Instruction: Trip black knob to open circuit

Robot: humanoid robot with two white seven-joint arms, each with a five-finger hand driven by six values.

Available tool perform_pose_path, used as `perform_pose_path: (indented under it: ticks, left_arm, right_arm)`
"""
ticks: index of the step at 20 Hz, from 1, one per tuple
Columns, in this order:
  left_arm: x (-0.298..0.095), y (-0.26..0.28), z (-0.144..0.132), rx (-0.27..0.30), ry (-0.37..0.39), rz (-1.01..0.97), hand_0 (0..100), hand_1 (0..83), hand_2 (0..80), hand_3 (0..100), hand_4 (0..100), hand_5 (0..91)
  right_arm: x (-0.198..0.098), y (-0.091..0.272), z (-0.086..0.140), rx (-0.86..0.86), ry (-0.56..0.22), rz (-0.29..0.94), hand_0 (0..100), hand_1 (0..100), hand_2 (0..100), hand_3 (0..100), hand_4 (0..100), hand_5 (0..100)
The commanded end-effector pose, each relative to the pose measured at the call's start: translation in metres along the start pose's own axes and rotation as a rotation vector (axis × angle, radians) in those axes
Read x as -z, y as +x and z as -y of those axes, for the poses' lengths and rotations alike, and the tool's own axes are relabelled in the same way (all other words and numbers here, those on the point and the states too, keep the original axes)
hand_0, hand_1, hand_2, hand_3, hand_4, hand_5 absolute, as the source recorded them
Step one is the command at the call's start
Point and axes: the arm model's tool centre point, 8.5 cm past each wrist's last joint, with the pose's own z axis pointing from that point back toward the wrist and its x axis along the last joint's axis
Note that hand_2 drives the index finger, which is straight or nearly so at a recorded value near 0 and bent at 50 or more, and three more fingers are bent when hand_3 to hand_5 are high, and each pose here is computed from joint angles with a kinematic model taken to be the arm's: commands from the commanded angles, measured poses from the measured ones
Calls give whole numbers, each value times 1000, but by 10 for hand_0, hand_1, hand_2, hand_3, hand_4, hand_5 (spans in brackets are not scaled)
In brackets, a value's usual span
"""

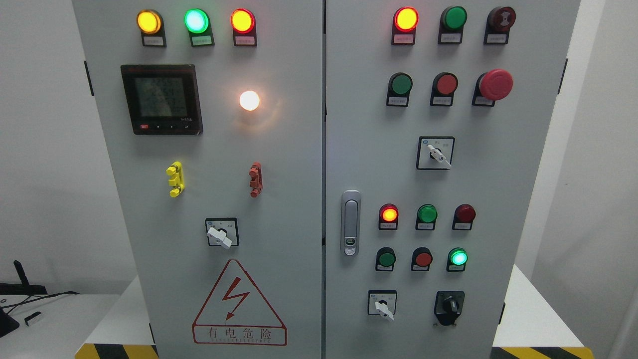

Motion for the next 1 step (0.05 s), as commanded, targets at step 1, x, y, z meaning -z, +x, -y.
perform_pose_path:
  ticks: [1]
  left_arm:
    - [0, 0, -1, -5, 2, 1, 120, 389, 0, 0, 0, 0]
  right_arm:
    - [3, 9, 5, -8, 13, 22, 65, 0, 0, 117, 70, 103]
